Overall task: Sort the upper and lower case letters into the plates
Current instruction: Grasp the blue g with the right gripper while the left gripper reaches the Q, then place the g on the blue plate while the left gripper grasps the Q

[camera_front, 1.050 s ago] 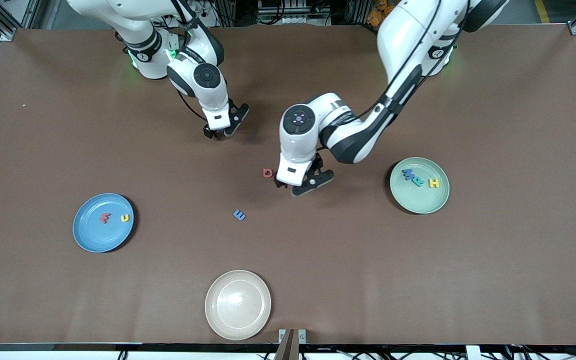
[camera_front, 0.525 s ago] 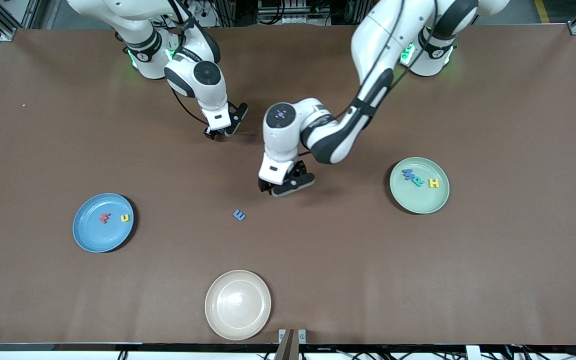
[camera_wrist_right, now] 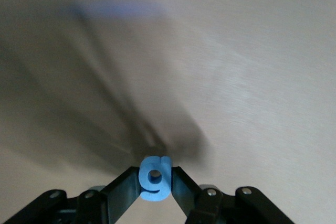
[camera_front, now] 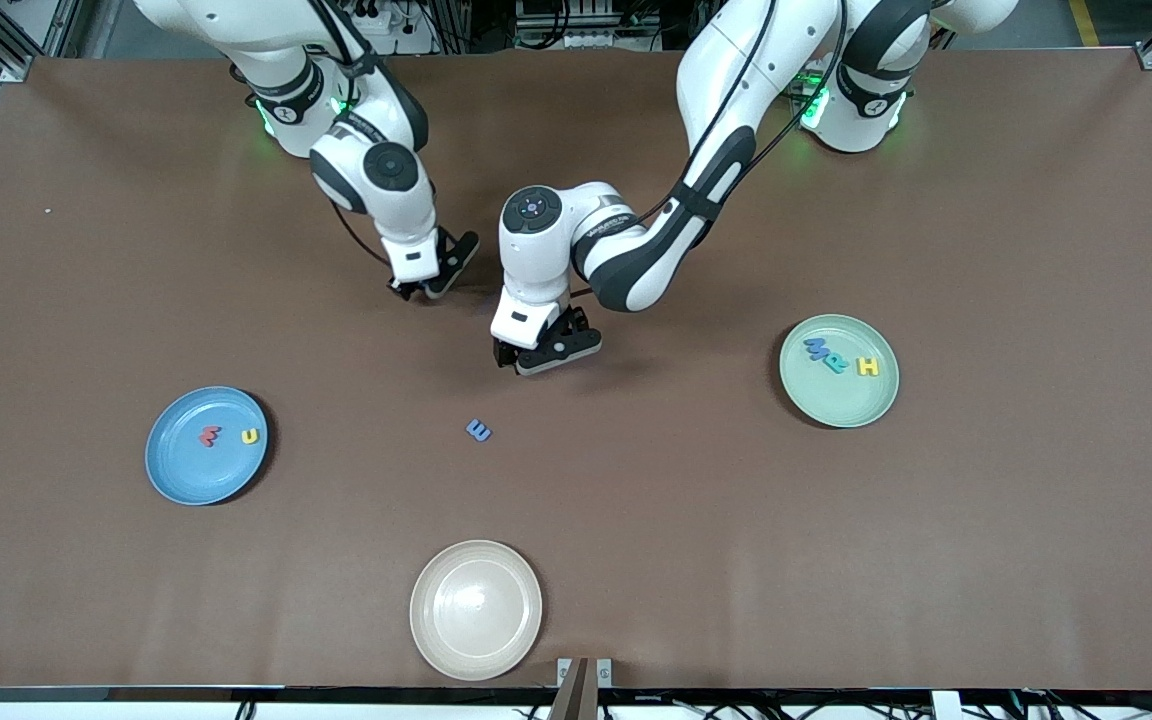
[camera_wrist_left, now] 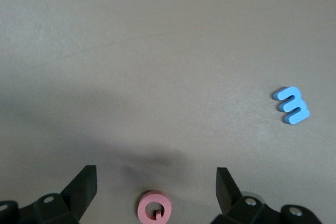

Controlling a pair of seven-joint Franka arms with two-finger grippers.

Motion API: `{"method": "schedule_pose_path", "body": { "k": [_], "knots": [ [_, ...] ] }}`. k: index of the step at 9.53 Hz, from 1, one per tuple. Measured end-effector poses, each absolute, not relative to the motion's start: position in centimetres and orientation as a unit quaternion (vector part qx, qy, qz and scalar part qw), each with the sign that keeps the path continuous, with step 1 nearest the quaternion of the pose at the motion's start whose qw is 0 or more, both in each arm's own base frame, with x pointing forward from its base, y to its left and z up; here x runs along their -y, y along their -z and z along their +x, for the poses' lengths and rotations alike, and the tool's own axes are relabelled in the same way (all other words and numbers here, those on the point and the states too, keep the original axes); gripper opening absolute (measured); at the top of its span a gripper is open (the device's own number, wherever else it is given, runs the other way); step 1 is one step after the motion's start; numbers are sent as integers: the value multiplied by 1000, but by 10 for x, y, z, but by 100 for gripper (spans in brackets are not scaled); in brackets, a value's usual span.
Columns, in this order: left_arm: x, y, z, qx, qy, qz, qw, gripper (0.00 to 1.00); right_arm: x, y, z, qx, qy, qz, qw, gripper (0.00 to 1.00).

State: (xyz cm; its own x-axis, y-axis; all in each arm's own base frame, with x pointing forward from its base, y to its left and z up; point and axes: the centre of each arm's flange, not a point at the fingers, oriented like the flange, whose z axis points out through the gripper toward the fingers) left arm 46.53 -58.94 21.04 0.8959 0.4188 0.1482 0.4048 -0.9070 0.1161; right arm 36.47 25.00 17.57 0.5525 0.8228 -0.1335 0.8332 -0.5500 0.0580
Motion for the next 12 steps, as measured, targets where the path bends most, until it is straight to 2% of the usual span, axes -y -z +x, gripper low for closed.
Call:
{"method": "schedule_pose_path", "body": {
  "k": [3,5,8,9,12],
  "knots": [
    [602,-198,446,-286,-43,956,49,100,-219,-182,383,-436,103,889,92,34],
    [608,-187,434,-308,-27,950,46,100,-204,-210,402,-410,132,895,119,34],
    [606,-170,429,-343,0,939,39,99,-165,-249,440,-364,111,915,132,34],
    [605,-167,429,-348,4,937,36,84,-148,-259,455,-348,101,922,134,34],
    [604,-167,430,-352,7,935,31,71,-113,-291,502,-305,65,940,137,34]
  ]
}}
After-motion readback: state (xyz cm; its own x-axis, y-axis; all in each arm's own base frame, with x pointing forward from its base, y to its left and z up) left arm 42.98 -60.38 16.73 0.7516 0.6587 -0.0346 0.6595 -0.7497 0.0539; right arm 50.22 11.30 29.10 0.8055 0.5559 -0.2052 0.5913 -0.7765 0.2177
